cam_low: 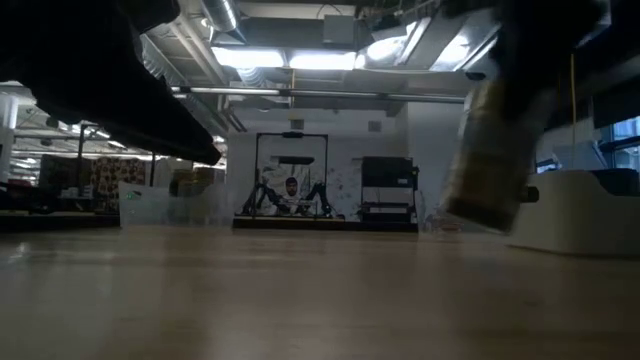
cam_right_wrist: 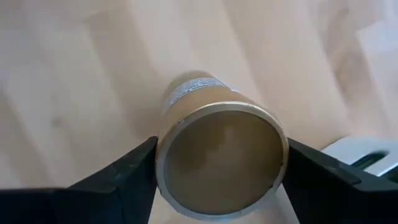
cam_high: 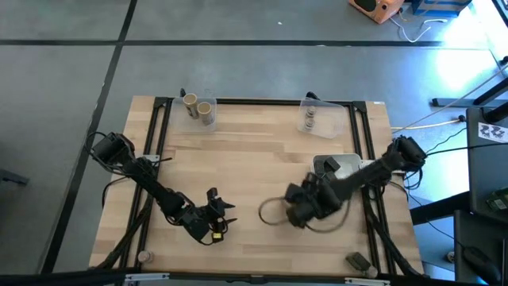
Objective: Sort spices by type
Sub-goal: Put the cream brown seasoning bottle into the left transparent bin
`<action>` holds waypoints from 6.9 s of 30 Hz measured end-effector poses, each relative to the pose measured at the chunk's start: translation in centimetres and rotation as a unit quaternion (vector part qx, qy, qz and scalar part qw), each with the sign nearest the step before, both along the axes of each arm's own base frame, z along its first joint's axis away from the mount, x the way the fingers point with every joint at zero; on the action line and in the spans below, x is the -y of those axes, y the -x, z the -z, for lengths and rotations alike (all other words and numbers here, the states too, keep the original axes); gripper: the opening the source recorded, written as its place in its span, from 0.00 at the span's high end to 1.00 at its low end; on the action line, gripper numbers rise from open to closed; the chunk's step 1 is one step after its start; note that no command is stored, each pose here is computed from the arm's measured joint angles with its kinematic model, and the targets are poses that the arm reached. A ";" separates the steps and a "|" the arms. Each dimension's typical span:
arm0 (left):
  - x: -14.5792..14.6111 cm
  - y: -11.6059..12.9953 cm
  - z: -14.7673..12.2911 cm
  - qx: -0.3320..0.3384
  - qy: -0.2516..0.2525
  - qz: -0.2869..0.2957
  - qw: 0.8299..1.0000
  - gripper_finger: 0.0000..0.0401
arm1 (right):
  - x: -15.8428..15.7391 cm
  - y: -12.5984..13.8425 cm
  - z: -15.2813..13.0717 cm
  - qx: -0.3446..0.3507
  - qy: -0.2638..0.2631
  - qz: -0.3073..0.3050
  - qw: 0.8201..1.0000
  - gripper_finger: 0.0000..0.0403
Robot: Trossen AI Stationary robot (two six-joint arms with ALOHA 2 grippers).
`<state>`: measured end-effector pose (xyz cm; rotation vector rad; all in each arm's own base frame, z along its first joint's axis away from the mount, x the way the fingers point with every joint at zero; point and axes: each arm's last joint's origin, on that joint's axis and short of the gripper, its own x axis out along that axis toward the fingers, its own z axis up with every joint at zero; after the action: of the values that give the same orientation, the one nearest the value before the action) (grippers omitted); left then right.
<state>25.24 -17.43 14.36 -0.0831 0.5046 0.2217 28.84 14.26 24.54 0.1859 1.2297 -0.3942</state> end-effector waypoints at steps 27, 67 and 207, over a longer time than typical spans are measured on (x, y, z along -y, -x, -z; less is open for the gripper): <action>-3.1 -1.9 0.0 -0.018 -0.063 -0.022 0.998 0.51 | 14.8 -4.8 1.6 -0.047 -0.010 0.008 0.999 0.29; -18.5 -14.4 -6.9 0.049 -0.028 0.036 0.998 0.18 | 11.2 7.6 -1.4 0.039 0.230 0.050 0.971 0.06; -27.5 11.0 -3.3 -0.008 -0.088 -0.579 0.810 0.30 | 11.3 6.8 -1.2 0.097 0.262 0.080 0.957 0.06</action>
<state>14.28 10.07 17.66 -0.2033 0.3897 1.4774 22.05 2.93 25.70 -0.1310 0.8836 -0.8090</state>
